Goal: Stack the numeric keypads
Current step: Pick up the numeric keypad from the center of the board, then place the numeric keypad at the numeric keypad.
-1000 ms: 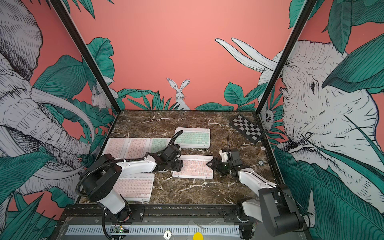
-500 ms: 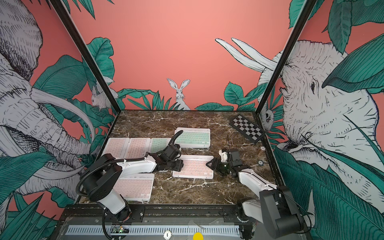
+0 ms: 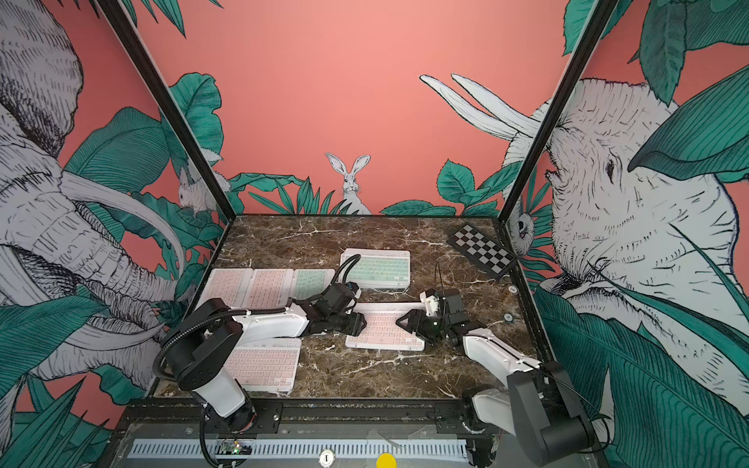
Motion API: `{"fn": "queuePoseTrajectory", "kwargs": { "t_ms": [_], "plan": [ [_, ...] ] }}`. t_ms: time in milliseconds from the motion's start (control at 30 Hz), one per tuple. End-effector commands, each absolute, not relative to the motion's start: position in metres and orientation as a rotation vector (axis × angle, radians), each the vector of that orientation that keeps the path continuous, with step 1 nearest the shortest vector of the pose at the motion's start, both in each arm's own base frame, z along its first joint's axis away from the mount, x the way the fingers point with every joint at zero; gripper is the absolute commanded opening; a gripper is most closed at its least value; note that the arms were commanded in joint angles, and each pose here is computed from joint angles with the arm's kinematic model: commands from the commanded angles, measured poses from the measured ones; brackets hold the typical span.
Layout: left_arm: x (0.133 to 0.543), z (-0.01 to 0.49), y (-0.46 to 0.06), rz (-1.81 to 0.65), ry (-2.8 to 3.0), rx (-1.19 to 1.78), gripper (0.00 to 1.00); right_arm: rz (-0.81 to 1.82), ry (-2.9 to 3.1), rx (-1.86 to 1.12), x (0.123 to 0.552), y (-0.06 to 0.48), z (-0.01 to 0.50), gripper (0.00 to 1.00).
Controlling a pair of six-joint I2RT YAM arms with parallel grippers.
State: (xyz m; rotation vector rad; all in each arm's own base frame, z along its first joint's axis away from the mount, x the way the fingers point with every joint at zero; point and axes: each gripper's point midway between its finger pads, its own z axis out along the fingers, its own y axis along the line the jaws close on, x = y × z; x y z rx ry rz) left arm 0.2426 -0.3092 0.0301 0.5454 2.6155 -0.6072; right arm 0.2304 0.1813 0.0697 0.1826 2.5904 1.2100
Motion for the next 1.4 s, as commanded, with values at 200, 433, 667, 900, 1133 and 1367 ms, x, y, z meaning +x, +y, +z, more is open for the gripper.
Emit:
{"fn": "queuePoseTrajectory", "kwargs": {
  "t_ms": [200,433,667,900,1133,1367],
  "plan": [
    [0.221,0.014,-0.301,-0.571,2.715,0.572,0.63,1.194,2.525,0.115,0.238,0.183,0.094,0.32],
    [0.241,0.043,-0.298,-0.501,2.609,0.552,0.63,1.215,2.488,0.116,0.238,0.183,0.110,0.00],
    [0.260,0.094,-0.294,-0.444,2.518,0.539,0.64,1.241,2.422,0.072,0.242,0.187,0.146,0.00],
    [0.278,0.146,-0.282,-0.538,2.442,0.390,0.65,1.277,2.370,0.010,0.252,0.194,0.189,0.00],
    [0.303,0.178,-0.254,-0.521,2.451,0.254,0.66,1.334,2.313,-0.051,0.283,0.206,0.222,0.00],
    [0.329,0.200,-0.226,-0.508,2.420,0.129,0.67,1.407,2.278,-0.093,0.337,0.221,0.236,0.00]
  ]
}}
